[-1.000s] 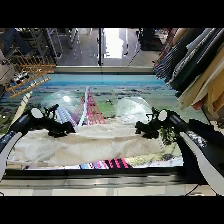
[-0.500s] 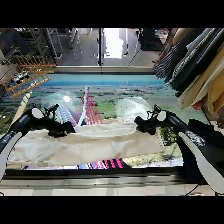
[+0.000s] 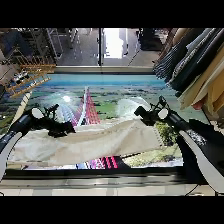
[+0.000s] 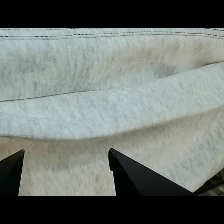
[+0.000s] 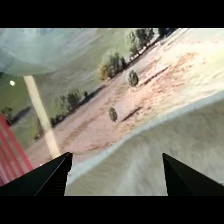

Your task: Fold the clothes and pants, and hang the long-sleeved shirts on hangers.

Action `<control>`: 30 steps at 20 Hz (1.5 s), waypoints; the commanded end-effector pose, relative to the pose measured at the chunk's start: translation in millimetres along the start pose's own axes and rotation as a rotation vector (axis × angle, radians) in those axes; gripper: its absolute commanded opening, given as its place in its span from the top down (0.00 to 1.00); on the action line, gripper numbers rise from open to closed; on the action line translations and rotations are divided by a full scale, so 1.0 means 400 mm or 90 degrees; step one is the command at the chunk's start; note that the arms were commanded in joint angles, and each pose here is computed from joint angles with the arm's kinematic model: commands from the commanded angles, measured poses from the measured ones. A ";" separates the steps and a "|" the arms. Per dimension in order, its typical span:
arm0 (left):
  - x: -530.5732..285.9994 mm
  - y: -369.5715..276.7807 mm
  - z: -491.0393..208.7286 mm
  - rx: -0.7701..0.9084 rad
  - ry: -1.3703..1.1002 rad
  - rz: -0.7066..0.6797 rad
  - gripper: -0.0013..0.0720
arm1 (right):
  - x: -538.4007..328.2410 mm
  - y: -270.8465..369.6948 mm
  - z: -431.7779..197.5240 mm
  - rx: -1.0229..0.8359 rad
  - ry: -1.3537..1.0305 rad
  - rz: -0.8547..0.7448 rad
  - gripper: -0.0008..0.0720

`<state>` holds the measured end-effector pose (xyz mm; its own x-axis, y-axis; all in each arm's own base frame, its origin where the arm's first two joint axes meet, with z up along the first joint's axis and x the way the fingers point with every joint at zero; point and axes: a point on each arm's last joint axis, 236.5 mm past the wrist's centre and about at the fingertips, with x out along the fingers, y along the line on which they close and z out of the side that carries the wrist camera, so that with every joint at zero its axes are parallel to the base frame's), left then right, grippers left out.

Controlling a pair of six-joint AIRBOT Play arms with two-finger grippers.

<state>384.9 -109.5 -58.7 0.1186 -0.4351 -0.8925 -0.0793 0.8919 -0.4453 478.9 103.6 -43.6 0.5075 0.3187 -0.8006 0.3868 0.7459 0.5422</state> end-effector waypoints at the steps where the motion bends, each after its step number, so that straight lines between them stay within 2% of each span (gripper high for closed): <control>1: 0.000 0.000 -0.001 0.005 0.000 0.000 0.20 | -0.032 -0.101 -0.033 -0.146 0.081 -0.059 0.13; 5: 0.000 0.002 -0.001 0.006 0.000 0.002 0.20 | -0.148 -0.218 0.033 -0.196 0.100 -0.071 0.13; 6: 0.000 0.000 -0.001 0.006 0.001 0.001 0.20 | -0.170 -0.257 0.022 -0.203 0.133 -0.066 0.17; 7: 0.000 -0.002 -0.001 0.005 0.000 -0.001 0.20 | -0.187 -0.292 -0.001 -0.207 0.178 -0.047 0.22; 11: -0.004 -0.007 0.002 0.024 -0.004 -0.005 0.20 | -0.189 -0.371 -0.009 -0.187 0.216 0.027 0.22; 15: -0.027 -0.019 0.013 0.055 -0.026 -0.006 0.20 | -0.150 -0.369 -0.009 -0.217 0.218 0.102 0.22; 19: -0.057 -0.059 0.013 0.121 -0.045 -0.022 0.20 | -0.094 -0.351 -0.068 -0.186 0.274 0.184 0.22; 22: -0.069 -0.095 0.017 0.139 -0.057 -0.056 0.20 | -0.045 -0.318 -0.138 -0.197 0.331 0.202 0.23; 23: -0.068 -0.108 0.016 0.149 -0.058 -0.066 0.20 | -0.027 -0.300 -0.160 -0.209 0.345 0.203 0.30; 24: -0.065 -0.115 0.012 0.162 -0.056 -0.068 0.20 | -0.011 -0.284 -0.169 -0.225 0.345 0.197 0.49; 25: -0.059 -0.125 0.003 0.169 -0.048 -0.070 0.20 | -0.011 -0.268 -0.167 -0.239 0.345 0.196 0.87; 26: -0.053 -0.138 -0.008 0.178 -0.041 -0.072 0.23 | -0.022 -0.254 -0.143 -0.241 0.328 0.192 0.94; 28: -0.038 -0.172 -0.027 0.201 -0.030 -0.075 0.57 | -0.067 -0.262 -0.055 -0.232 0.263 0.127 0.94; 29: -0.027 -0.192 -0.034 0.214 -0.029 -0.077 0.61 | -0.106 -0.294 0.000 -0.229 0.224 0.060 0.94; 30: -0.013 -0.208 -0.039 0.224 -0.027 -0.077 0.61 | -0.154 -0.334 0.050 -0.232 0.186 -0.015 0.94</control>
<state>379.8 -162.8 -16.9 0.1602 -0.5314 -0.8319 0.2332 0.8393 -0.4912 401.7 20.5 -88.8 0.1603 0.6021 -0.7822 -0.0202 0.7943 0.6072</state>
